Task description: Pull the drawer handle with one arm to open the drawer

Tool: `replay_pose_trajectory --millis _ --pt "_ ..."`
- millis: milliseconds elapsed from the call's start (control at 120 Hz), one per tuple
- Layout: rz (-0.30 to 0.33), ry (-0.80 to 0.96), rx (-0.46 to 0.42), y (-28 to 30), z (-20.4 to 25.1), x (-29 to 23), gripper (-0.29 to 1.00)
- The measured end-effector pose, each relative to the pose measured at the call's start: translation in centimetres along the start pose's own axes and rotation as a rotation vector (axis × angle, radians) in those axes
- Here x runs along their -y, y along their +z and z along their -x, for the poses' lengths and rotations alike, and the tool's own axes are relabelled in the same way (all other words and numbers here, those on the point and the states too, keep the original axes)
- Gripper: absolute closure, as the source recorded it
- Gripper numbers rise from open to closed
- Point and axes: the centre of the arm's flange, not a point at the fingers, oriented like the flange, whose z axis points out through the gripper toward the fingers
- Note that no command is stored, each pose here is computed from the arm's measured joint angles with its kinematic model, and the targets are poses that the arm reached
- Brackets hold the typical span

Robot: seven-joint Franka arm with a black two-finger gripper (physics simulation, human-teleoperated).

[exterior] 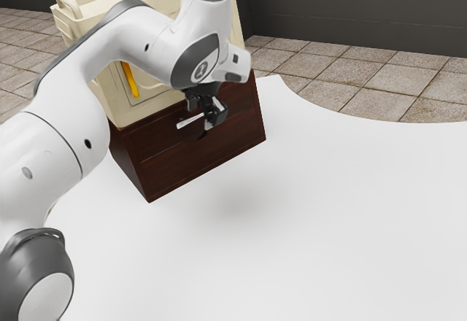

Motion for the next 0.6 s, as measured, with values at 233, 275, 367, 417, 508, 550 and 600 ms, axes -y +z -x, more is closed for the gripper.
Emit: replay_pose_trajectory --millis 233,275,367,417,508,550,600 --pt "-0.004 0.01 0.008 0.9 -0.2 -0.1 0.3" --pt "-0.004 0.011 0.009 1.1 -0.3 -0.1 0.3" --pt "-0.003 0.014 0.011 1.2 -0.3 -0.2 0.31" --pt "-0.002 0.015 0.012 1.3 -0.3 -0.2 0.31" --pt "0.003 0.019 0.018 1.7 -0.3 -0.4 0.31" --pt "0.006 0.02 0.02 1.9 -0.3 -0.4 0.31" --pt "0.008 0.021 0.021 2.0 -0.3 -0.5 0.31"
